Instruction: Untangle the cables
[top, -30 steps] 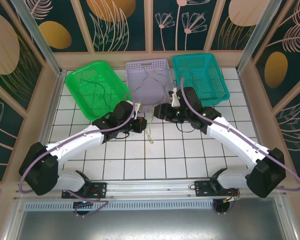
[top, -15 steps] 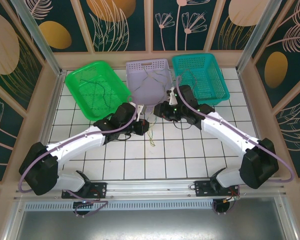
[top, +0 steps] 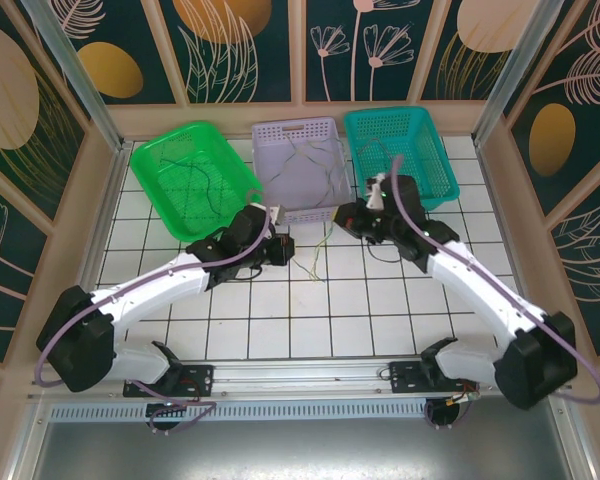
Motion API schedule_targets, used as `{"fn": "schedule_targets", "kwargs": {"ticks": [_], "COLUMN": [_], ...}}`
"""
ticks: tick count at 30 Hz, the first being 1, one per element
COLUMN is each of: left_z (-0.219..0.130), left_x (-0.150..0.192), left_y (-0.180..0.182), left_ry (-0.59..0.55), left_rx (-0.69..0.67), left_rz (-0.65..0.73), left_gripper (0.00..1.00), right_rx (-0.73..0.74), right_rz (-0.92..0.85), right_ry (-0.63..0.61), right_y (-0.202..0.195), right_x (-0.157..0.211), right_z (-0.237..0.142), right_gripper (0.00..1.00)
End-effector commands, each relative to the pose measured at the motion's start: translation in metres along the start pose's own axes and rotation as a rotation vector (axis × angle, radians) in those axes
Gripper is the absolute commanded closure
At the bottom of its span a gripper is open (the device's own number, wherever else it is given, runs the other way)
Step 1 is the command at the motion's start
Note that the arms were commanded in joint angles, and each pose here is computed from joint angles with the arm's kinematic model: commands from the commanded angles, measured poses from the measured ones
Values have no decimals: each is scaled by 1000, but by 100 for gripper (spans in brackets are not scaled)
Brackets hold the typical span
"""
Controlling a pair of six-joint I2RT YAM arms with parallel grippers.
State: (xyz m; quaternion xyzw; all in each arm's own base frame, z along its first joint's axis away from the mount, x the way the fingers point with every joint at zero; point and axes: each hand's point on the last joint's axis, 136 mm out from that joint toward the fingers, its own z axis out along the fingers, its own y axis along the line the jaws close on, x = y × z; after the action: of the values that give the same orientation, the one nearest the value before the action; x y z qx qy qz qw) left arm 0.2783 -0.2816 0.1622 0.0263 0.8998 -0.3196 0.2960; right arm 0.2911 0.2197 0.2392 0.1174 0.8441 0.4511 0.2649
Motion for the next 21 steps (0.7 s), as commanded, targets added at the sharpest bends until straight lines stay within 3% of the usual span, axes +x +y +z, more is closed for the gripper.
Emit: {"fn": "schedule_targets", "kwargs": {"ticks": [1,10,16,21], "left_z": [-13,-26,-45,-63], "left_x": [-10,-29,-47,-66], "left_y": [16,21,37,40], "left_ry": [-96,-198,-300,-397], "left_rx": [-71,-101,-185,-160], "left_rz": [-176,-330,-374,-489], "left_gripper": [100,100,100,100], "right_rx": [-53,-153,-137,-147], "right_rz": [135,518,587,726], "right_ry": [-144,-326,-257,-195], "right_y": [-4,-35,-42,-52], "right_x": [-19,-21,-6,12], "right_z": [-23,-57,-55,-53], "right_gripper": [100,100,100,100]}}
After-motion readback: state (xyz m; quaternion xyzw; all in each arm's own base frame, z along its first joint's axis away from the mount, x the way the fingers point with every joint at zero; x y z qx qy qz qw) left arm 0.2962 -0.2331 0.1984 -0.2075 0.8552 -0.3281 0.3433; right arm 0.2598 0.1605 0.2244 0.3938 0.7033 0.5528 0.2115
